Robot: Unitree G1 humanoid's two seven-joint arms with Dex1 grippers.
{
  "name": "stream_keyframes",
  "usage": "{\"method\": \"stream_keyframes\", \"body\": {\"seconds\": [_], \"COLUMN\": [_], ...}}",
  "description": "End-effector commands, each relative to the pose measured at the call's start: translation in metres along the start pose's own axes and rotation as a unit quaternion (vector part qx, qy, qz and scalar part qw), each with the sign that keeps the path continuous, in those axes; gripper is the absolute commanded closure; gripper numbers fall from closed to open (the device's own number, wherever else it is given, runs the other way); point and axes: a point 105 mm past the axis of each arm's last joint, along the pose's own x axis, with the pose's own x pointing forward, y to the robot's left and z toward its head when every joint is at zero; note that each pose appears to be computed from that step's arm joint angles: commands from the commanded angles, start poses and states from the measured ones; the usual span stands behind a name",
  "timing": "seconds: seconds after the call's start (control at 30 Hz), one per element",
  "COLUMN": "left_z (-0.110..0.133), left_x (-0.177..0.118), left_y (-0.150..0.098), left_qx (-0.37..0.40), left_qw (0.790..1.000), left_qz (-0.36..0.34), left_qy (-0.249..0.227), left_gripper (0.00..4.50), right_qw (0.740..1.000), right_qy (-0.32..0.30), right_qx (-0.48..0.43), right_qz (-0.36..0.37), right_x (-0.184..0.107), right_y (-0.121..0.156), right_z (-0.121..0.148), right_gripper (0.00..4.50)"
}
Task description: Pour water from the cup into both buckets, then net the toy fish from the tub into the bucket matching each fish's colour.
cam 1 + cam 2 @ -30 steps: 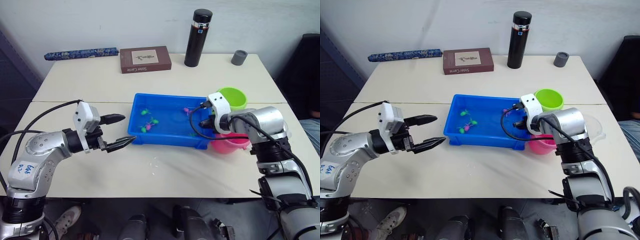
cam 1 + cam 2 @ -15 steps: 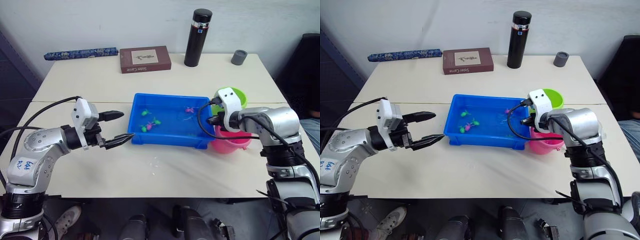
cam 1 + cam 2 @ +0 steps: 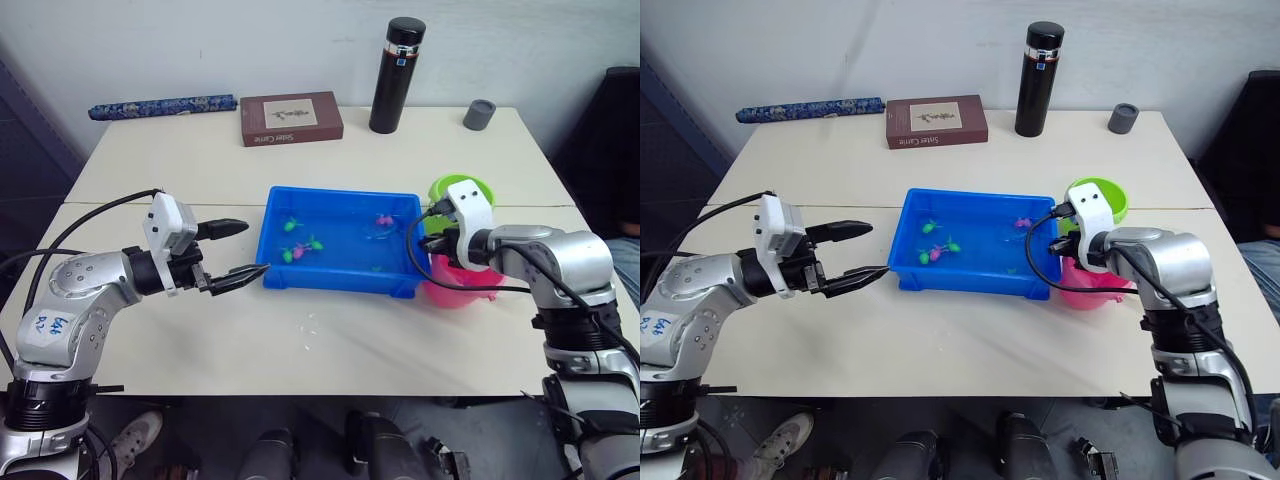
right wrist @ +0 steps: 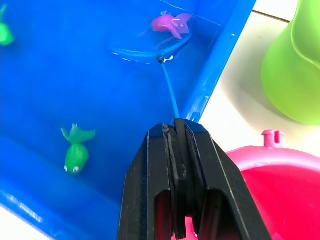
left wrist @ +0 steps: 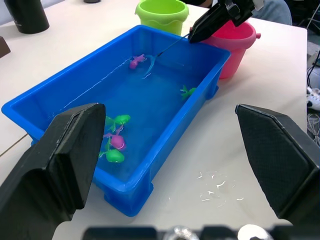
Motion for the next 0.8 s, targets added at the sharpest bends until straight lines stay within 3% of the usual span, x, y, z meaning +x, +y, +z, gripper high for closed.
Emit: {"method": "stream_keyframes", "body": {"seconds": [0.03, 0.57, 0.8], "left_z": [0.007, 0.008, 0.010], "left_x": [-0.003, 0.001, 0.007], "left_y": [0.004, 0.008, 0.009], "left_qx": [0.021, 0.028, 0.033], "left_qw": [1.000, 1.000, 0.999], "left_qz": [0.003, -0.012, -0.026], "left_qy": [-0.001, -0.002, -0.006], "left_gripper": [0.03, 0.03, 0.03], "right_qw": [0.999, 0.991, 0.980], "right_qy": [-0.043, -0.096, -0.147], "right_qx": [-0.018, -0.045, -0.094], "right_qz": [0.003, 0.086, 0.094], "right_x": [-0.020, -0.045, -0.075], "right_y": [-0.004, 0.008, -0.002], "right_z": [0.013, 0.000, 0.005], "right_gripper": [4.50, 4.50, 4.50]}}
